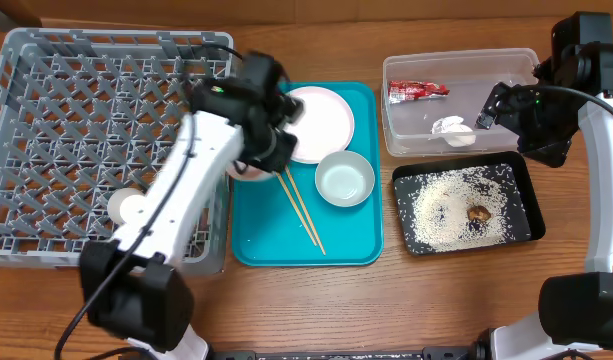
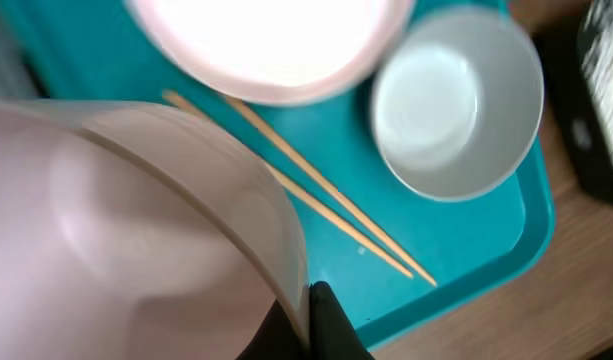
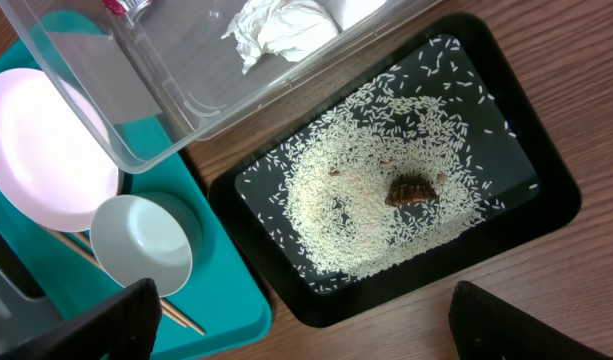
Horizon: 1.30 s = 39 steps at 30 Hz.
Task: Sort waste into correct bins and load items into the dishwasher
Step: 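Grasp the pink saucer with the left gripper and lift it, then lower the pink saucer into the dish rack and open the left gripper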
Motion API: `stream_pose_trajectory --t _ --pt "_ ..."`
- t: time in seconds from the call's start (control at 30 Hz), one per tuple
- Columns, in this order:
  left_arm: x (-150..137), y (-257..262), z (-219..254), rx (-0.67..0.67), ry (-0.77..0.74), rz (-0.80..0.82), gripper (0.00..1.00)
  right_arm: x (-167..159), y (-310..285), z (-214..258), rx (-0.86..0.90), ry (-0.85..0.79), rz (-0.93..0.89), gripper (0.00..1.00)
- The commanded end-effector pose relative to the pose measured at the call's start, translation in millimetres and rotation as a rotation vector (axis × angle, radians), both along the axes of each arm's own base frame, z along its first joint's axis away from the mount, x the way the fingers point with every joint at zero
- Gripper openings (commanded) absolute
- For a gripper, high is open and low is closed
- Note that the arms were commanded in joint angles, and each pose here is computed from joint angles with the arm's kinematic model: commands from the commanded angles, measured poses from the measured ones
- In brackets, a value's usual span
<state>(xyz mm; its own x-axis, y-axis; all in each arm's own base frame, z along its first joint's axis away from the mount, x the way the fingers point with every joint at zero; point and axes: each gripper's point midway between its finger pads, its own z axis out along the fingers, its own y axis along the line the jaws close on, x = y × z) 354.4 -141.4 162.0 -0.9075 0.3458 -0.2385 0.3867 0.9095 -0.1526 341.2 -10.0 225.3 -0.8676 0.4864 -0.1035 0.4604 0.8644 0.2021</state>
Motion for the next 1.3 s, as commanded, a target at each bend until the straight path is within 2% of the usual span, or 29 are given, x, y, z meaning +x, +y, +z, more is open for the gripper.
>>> stream_pose_trajectory --t 0.0,0.27,0.5,0.83,1.0,1.27 --pt "16 26 51 -0.122 -0.125 0.03 0.04 0 1 6 0.003 -0.023 0.001 0.94" --pt "27 80 77 -0.505 -0.169 0.027 0.04 -1 1 6 0.003 -0.022 0.001 0.94" --pt "35 117 65 -0.742 -0.112 0.132 0.04 0 1 6 0.003 -0.023 0.001 0.94" --pt "45 153 22 -0.91 0.006 0.285 0.04 -1 1 6 0.003 -0.022 0.001 0.94" --pt "44 156 7 -0.93 0.054 0.307 0.04 0 1 6 0.003 -0.023 0.001 0.94" --pt "39 167 11 -0.967 0.07 0.36 0.04 -1 1 6 0.003 -0.022 0.001 0.94"
